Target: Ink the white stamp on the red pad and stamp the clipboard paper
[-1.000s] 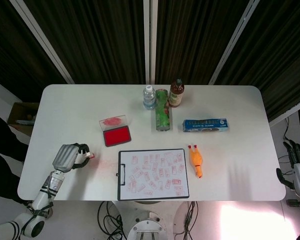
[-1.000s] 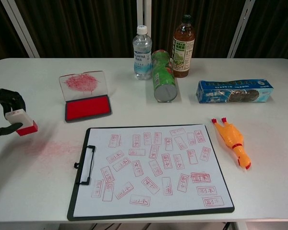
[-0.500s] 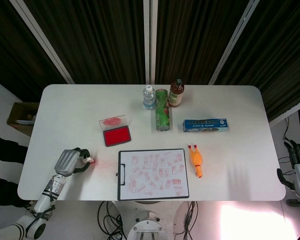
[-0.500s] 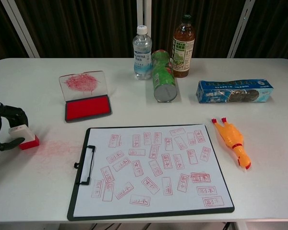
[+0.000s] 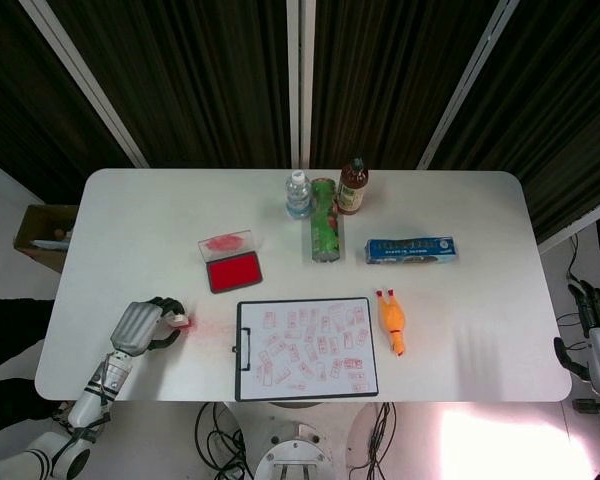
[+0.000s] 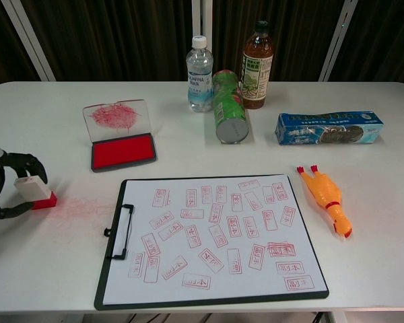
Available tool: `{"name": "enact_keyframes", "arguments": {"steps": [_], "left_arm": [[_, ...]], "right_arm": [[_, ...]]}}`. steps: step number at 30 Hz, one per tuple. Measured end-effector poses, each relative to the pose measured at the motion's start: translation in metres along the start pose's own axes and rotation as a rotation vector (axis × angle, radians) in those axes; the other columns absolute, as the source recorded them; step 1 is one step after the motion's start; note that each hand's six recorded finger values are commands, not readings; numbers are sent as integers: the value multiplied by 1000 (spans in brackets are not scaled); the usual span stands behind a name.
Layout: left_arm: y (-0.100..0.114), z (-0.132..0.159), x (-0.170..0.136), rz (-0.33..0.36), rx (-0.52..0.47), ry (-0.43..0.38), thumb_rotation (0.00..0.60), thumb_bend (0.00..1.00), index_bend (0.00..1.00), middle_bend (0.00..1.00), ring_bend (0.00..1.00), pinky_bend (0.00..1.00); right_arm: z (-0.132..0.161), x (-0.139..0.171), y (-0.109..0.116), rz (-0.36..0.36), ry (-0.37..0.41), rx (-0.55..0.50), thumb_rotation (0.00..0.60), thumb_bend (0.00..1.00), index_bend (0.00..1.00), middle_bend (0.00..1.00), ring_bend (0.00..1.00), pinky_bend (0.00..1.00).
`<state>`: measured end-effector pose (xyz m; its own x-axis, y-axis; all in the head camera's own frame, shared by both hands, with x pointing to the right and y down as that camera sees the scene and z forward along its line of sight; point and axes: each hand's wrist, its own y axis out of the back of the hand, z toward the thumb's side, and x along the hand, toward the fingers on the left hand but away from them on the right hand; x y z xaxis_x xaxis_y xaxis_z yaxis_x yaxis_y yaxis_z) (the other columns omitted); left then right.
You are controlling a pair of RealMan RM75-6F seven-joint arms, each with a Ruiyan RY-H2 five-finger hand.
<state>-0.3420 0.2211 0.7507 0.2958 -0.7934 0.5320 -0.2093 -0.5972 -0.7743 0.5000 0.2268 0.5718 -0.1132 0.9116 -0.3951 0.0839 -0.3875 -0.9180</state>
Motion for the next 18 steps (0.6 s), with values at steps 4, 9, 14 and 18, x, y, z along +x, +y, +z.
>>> {"name": "enact_keyframes", "arguments": {"steps": [4, 9, 14, 18], "left_arm": [[1, 0, -1, 1, 9, -3, 600, 270, 349, 351, 359, 606], [10, -2, -4, 23, 32, -3, 600, 210, 286, 284, 303, 543], [41, -7, -17, 89, 72, -2, 597, 126, 281, 265, 247, 412], [85, -12, -36, 164, 84, 16, 398, 102, 262, 256, 162, 275]], "right_arm": [[-1, 0, 0, -1, -3, -1, 600, 320, 0, 0, 0, 0], [-1, 0, 3, -10, -2, -1, 600, 320, 0, 0, 0, 0], [-4, 0, 11, -31, 1, 4, 600, 319, 0, 0, 0, 0], [-6, -1, 12, -32, -2, 4, 600, 315, 0, 0, 0, 0]]}}
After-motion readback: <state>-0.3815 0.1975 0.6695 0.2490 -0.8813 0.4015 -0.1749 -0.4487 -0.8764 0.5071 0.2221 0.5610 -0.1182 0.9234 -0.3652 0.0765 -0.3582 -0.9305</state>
